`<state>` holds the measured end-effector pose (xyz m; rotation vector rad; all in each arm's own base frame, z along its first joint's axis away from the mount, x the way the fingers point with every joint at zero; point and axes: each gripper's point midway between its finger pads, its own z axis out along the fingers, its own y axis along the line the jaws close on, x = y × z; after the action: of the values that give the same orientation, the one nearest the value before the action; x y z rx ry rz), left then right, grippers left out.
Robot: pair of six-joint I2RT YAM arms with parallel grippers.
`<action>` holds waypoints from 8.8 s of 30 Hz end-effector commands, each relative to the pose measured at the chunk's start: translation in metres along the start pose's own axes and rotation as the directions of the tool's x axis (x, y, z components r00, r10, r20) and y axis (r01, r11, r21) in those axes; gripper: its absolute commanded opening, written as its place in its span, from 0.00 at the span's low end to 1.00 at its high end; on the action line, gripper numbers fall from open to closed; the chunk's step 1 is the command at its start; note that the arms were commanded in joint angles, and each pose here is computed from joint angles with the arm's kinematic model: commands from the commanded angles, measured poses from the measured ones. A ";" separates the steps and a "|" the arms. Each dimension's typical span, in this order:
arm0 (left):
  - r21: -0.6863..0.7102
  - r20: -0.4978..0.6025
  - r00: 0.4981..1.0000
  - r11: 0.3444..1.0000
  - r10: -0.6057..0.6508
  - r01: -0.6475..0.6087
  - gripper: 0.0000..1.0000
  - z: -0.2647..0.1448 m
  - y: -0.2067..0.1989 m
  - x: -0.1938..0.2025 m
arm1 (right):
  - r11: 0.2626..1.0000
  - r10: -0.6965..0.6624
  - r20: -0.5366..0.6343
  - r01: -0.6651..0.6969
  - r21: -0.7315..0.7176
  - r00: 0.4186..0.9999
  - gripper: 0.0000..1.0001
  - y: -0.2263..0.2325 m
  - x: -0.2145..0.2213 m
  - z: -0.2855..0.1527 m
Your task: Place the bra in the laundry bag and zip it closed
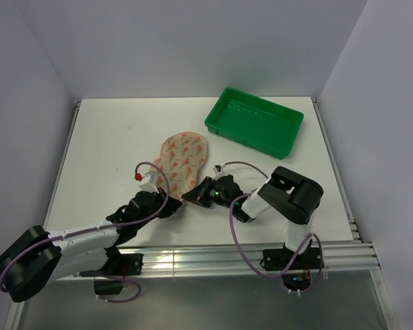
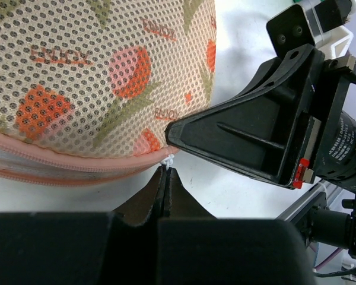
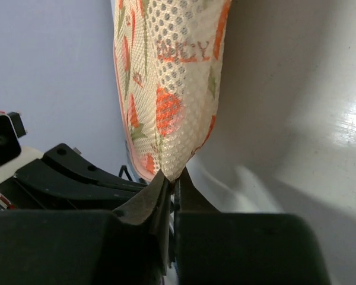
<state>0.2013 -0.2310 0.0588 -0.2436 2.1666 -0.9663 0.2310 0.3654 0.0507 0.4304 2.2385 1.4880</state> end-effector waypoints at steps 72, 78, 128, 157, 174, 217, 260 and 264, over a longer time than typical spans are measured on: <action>-0.182 0.190 0.982 0.982 -0.015 0.050 0.42 -0.009 0.036 -0.071 | 0.958 -0.223 -0.084 0.234 0.165 0.971 0.73 -0.035 -0.015 -0.073; -0.185 0.334 0.942 0.980 -0.012 0.078 0.39 -0.034 0.022 -0.112 | 0.750 -0.537 -0.179 0.564 0.345 0.824 0.56 -0.006 -0.037 -0.099; 0.091 0.618 0.783 0.996 -0.073 0.021 0.43 -0.165 -0.039 -0.168 | -0.117 -0.826 -0.466 0.711 0.694 0.318 0.00 0.067 -0.104 0.055; 0.200 0.277 0.931 0.962 -0.238 0.186 0.70 -0.022 -0.022 -0.094 | 0.741 -0.668 0.287 0.578 0.343 0.686 0.00 0.124 -0.117 -0.070; -0.080 0.290 0.945 0.980 -0.151 0.181 0.61 0.065 0.026 -0.116 | 0.761 -0.647 0.286 0.577 0.295 0.707 0.00 0.116 -0.109 -0.081; 0.227 0.306 0.948 0.974 -0.081 0.010 0.00 0.014 -0.109 -0.194 | 0.710 -0.703 0.325 0.646 0.281 0.632 0.00 0.158 -0.138 -0.126; 0.256 -0.326 0.872 0.922 0.366 -0.291 0.48 -0.038 -0.093 0.077 | 0.892 -0.298 0.066 0.252 0.375 0.952 0.78 -0.055 0.004 -0.141; 0.188 -0.298 0.859 0.907 0.417 -0.376 0.50 -0.019 -0.089 0.077 | 0.894 -0.303 0.061 0.262 0.363 0.951 0.73 -0.049 0.002 -0.133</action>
<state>0.0989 -0.3002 0.0705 0.4453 2.4382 -1.0030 0.1509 0.2243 0.0298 0.2772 2.4200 0.7965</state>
